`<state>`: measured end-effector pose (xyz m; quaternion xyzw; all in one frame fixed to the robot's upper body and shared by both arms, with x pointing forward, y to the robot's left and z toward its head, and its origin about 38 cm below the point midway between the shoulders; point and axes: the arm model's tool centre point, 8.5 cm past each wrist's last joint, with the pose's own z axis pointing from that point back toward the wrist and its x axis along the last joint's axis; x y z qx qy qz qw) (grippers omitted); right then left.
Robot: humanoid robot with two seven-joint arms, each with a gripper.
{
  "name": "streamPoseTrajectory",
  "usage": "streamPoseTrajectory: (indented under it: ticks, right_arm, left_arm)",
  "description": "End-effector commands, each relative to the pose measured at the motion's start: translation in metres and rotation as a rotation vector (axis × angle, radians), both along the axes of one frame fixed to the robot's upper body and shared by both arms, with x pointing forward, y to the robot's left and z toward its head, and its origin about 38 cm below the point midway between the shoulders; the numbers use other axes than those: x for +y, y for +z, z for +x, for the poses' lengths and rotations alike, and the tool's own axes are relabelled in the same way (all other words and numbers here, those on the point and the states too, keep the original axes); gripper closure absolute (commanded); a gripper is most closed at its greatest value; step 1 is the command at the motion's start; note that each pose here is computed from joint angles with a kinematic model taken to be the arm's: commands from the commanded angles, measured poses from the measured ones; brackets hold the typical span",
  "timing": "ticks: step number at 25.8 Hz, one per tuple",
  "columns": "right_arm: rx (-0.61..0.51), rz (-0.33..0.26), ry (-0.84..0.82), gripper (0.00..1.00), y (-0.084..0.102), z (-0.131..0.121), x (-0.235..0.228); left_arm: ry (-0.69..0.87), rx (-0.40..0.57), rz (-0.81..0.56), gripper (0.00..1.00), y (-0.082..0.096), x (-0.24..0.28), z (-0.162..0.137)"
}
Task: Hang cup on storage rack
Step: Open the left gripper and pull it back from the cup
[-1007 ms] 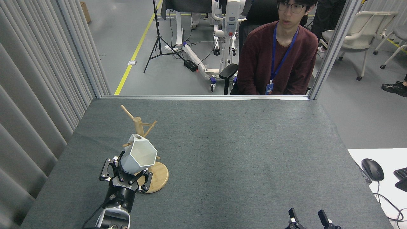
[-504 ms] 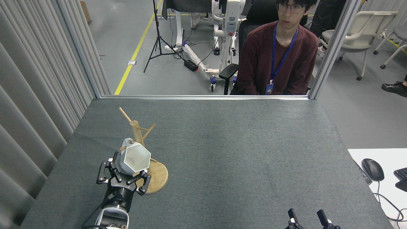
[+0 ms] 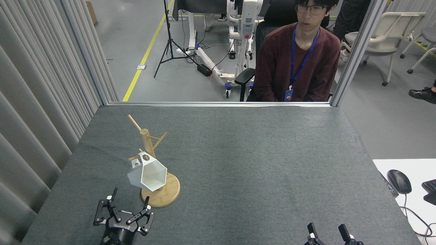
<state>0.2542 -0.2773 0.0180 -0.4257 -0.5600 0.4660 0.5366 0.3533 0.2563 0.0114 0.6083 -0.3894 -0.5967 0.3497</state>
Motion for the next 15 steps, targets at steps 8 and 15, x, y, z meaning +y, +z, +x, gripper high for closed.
streamPoseTrajectory:
  ticks: [8, 15]
  right_arm:
    - [-0.048, -0.068, 0.055, 0.01, 0.012, -0.032, -0.012]
    - [-0.036, -0.107, -0.018, 0.01, 0.010, -0.050, -0.035]
  left_arm:
    - [-0.101, -0.037, -0.512, 0.00, 0.013, 0.014, -0.063]
    - [-0.130, -0.053, -0.557, 0.00, 0.020, 0.018, -0.079]
